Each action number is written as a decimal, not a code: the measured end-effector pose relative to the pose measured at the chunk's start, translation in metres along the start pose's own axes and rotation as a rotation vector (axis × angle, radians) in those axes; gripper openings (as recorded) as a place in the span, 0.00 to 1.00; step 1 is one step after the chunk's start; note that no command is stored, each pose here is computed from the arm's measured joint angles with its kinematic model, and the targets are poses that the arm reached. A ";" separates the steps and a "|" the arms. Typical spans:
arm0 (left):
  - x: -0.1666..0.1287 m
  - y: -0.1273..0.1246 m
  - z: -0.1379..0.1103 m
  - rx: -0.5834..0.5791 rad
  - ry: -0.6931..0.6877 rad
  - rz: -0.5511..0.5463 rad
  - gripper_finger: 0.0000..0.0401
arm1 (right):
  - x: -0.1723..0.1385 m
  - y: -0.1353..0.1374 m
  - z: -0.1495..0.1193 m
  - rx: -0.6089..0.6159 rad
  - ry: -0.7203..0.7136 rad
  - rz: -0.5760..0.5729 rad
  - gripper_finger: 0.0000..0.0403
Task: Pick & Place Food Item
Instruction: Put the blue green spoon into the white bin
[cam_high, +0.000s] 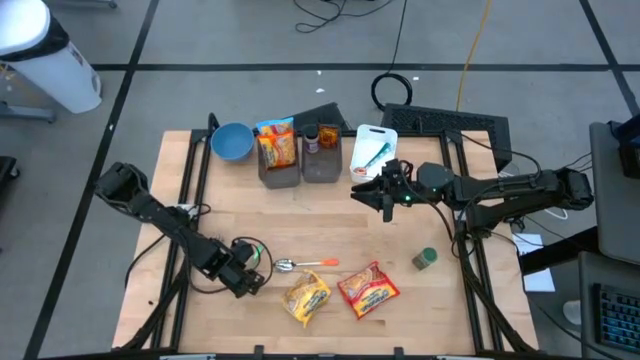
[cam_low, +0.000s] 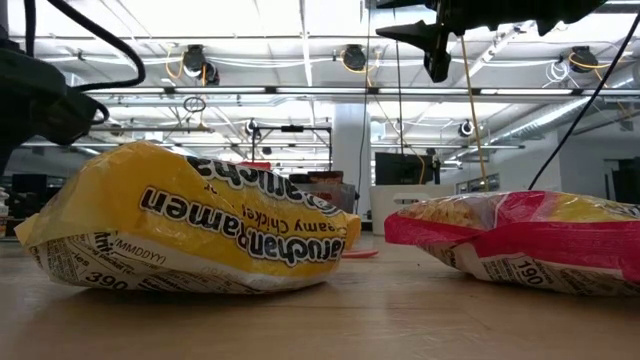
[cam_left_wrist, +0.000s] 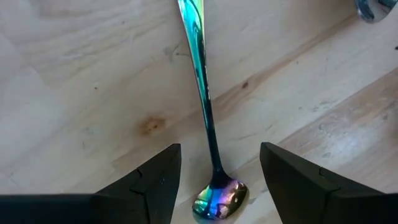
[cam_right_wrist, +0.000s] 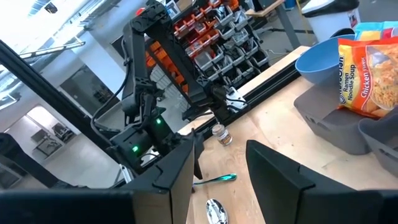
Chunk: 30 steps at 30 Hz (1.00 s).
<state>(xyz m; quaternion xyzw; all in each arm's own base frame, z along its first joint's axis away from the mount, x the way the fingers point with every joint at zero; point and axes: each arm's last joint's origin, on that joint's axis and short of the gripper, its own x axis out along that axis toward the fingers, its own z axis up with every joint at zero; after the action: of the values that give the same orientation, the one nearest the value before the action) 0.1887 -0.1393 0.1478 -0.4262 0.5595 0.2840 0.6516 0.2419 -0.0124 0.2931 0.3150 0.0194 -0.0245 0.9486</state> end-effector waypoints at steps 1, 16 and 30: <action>0.000 0.000 0.001 -0.002 -0.001 0.000 0.57 | 0.000 0.000 0.000 -0.001 0.000 0.000 0.35; 0.000 0.001 0.008 0.014 0.033 0.020 0.57 | 0.000 0.000 0.000 -0.023 0.002 0.002 0.35; 0.000 -0.001 0.008 0.035 0.043 0.003 0.25 | 0.000 -0.001 -0.001 -0.030 0.016 -0.008 0.35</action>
<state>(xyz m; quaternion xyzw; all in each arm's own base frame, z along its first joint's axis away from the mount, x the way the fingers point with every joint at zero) 0.1932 -0.1331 0.1478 -0.4198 0.5789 0.2661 0.6464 0.2419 -0.0123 0.2914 0.3007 0.0286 -0.0256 0.9530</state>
